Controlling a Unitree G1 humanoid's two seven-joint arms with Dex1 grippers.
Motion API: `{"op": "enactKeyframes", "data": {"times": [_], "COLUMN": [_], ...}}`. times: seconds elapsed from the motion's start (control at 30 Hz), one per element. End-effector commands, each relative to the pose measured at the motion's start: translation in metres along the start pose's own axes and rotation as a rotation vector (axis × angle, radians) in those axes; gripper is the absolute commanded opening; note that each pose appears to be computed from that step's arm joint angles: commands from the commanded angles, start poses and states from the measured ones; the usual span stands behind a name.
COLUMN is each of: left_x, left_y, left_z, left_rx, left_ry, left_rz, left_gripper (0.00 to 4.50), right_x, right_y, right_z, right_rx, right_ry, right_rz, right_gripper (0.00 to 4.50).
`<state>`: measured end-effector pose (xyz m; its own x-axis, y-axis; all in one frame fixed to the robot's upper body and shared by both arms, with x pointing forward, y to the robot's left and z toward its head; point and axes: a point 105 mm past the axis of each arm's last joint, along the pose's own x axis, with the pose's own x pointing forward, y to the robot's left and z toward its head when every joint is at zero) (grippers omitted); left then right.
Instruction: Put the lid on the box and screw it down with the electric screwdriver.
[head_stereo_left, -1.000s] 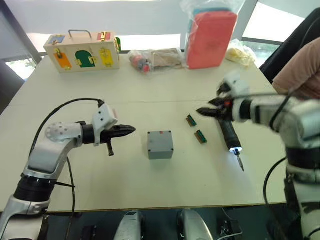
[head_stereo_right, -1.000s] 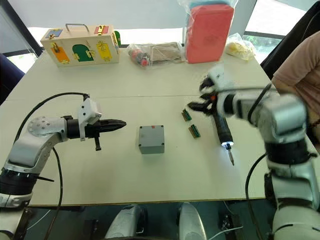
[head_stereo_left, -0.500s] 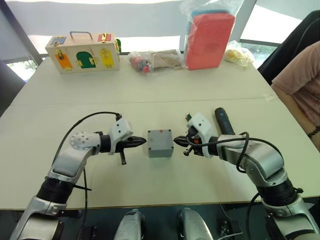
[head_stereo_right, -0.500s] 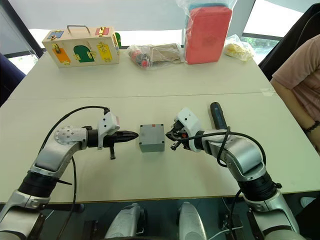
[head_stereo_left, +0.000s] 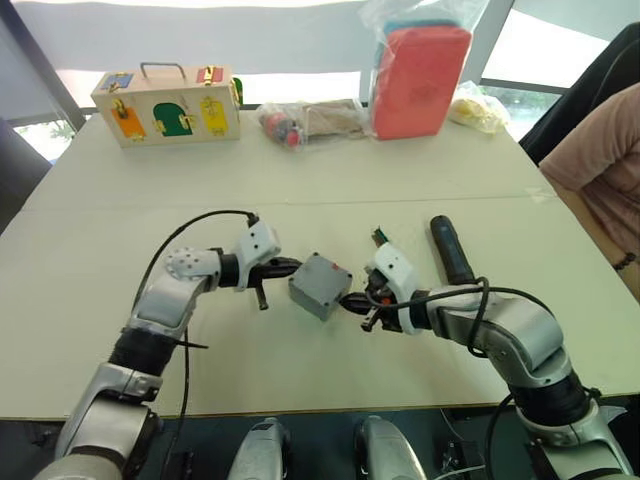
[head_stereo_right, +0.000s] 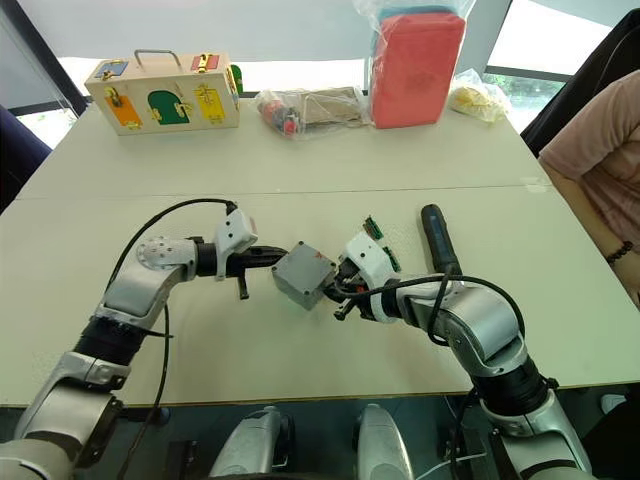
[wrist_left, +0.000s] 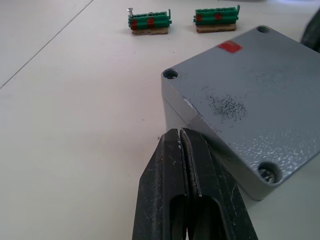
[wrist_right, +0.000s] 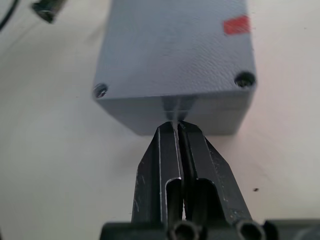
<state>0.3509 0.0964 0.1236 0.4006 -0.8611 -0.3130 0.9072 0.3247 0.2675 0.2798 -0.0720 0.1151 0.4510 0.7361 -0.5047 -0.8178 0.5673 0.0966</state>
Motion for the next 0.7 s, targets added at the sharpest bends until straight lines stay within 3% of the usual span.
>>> {"op": "enactKeyframes", "data": {"times": [0.03,0.23,0.37,0.7], "left_x": [0.006,-0.013,-0.031,-0.035], "left_y": [0.000,0.007,-0.004,-0.029], "left_z": [0.004,-0.008,-0.011,-0.005], "left_rx": [0.053,0.074,0.068,0.042], "left_ry": [-0.006,0.047,0.072,0.060], "left_rz": [-0.023,-0.007,-0.047,-0.092], "left_gripper": [0.00,0.00,0.00,0.00], "right_x": [-0.007,-0.028,-0.034,-0.001], "right_y": [0.004,-0.021,-0.041,-0.053], "right_z": [0.020,0.024,0.030,0.030], "right_rx": [-0.073,-0.137,-0.147,-0.160], "right_ry": [-0.052,-0.020,-0.033,-0.056], "right_rz": [0.004,-0.085,-0.136,-0.111], "right_gripper": [0.09,0.09,0.09,0.09]}}
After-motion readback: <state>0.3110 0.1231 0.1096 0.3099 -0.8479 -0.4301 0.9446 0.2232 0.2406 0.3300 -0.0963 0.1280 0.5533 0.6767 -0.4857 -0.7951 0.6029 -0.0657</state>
